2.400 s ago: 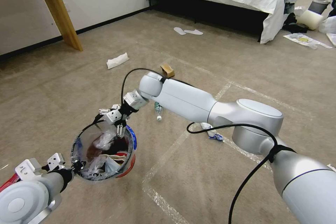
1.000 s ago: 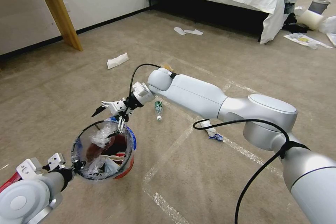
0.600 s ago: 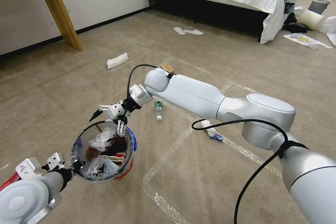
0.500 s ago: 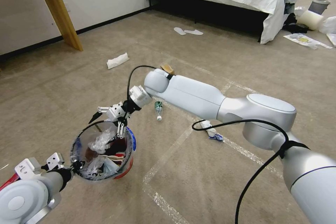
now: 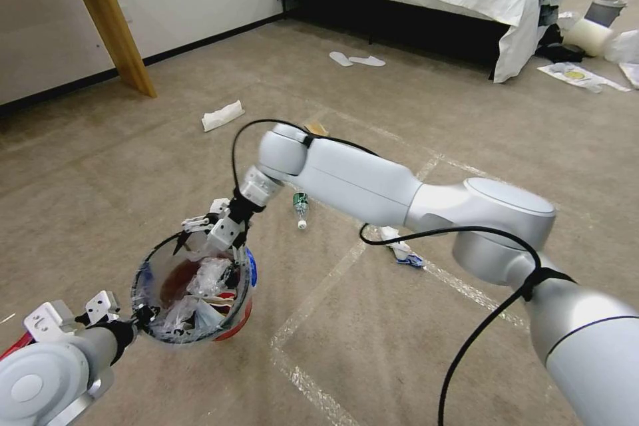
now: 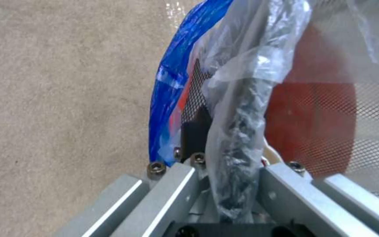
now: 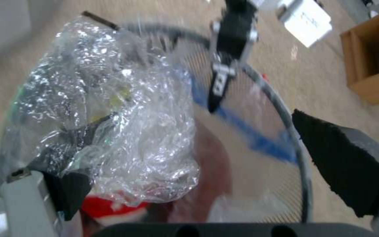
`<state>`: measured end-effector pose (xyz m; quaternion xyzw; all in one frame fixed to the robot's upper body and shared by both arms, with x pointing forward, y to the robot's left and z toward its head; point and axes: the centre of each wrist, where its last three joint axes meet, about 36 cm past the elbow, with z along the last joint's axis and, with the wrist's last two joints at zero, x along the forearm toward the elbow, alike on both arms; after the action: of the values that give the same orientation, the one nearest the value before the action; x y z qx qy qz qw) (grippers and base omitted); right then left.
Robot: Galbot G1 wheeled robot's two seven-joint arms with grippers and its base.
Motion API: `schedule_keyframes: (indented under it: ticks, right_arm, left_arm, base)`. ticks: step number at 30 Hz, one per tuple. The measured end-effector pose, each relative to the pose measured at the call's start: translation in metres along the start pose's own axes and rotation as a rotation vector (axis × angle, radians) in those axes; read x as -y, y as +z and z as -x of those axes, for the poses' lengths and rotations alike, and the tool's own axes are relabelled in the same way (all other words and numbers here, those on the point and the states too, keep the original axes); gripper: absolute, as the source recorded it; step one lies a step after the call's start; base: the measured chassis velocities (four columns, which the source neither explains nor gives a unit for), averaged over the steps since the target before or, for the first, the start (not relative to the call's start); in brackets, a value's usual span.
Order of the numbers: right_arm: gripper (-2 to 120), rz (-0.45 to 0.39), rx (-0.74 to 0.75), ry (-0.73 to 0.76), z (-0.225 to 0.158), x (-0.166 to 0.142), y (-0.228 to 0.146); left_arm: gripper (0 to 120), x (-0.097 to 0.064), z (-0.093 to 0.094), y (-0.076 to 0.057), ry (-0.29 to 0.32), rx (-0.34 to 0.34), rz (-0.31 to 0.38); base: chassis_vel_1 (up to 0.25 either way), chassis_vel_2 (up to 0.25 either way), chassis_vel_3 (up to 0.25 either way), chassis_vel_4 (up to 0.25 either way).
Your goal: Pick up the trash bin and place the garbage on the floor into it.
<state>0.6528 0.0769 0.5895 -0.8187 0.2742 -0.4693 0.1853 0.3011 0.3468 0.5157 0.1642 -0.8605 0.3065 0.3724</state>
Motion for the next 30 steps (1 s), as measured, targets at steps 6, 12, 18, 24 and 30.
schedule_keyframes:
  ticks: [6, 12, 18, 24, 30]
  right_arm:
    - [100, 0.138, 0.128, 0.004, 0.006, -0.007, -0.001]
    - [100, 0.120, 0.186, 0.079, 0.016, -0.012, -0.020]
    - [100, 0.090, 0.139, 0.062, 0.006, -0.006, -0.021]
    - [100, 0.252, 0.196, 0.125, 0.008, -0.022, -0.015]
    - [100, 0.434, 0.185, 0.179, 0.005, -0.037, -0.008]
  left_arm:
    - [0, 0.001, -0.002, 0.000, 0.005, 0.002, 0.001]
    - [0, 0.001, -0.003, -0.002, 0.004, 0.005, -0.003]
    - [0, 0.001, -0.006, 0.000, 0.006, 0.004, -0.003]
    - [0, 0.002, -0.007, 0.001, 0.009, 0.005, -0.004]
    - [0, 0.002, -0.009, 0.002, 0.008, 0.007, -0.005]
  base:
    - [0.000, 0.000, 0.000, 0.000]
    - [0.000, 0.000, 0.000, 0.000]
    - [0.000, 0.000, 0.000, 0.000]
    - [0.000, 0.000, 0.000, 0.000]
    - [0.000, 0.000, 0.000, 0.000]
